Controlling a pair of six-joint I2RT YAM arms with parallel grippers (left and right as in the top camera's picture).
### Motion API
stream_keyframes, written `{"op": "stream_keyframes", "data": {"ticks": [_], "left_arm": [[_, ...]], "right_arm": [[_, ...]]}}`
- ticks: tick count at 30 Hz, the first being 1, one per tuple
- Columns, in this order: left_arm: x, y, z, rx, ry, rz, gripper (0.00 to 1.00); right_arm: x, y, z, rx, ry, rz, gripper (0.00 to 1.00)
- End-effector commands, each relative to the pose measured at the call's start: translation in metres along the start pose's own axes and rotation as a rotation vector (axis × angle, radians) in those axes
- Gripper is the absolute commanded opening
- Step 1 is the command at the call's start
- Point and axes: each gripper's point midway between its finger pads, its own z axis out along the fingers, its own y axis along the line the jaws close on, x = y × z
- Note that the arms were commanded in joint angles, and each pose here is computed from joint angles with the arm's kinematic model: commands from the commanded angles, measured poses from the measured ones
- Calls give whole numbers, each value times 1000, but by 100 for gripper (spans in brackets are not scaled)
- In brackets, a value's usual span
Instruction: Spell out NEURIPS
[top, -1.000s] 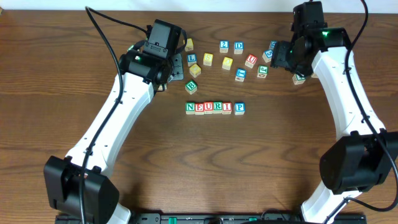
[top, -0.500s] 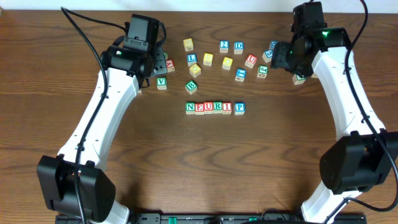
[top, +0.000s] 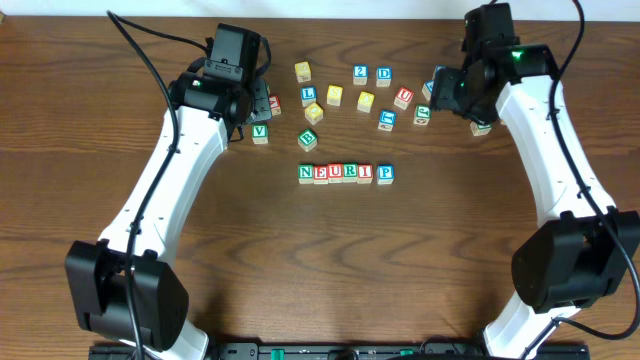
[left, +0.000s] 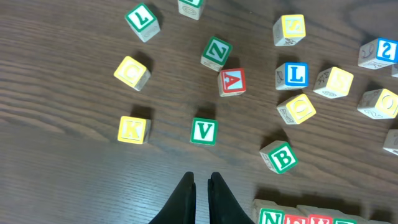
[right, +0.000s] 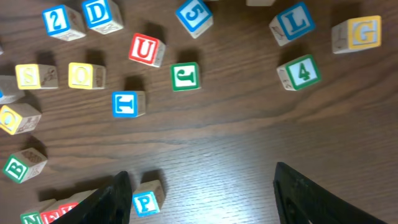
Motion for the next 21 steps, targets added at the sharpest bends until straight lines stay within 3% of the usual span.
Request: {"op": "stream_keyframes", "data": {"ticks": [1,6,9,13,16,21], "left_arm": [[4,-4,6,20,23,2,10],[5,-4,6,20,24,3,38],[5,-4,6,20,24,2,48],[5,-4,6,20,24,3,59],[-1,-3,7,24,3,9,66],[-16,10,4,15,-27,-27,69]], "right_arm": [[-1,10,0,-11,-8,-27,68],[0,15,0,-16,-11,-35,69],[0,17,-1,-18,-12,-40,69],[2,27,-1,-54,-7,-50,72],[3,66,-5,-224,-6,-77,72],[-7,111,-3,-280,-18,-154,74]]}}
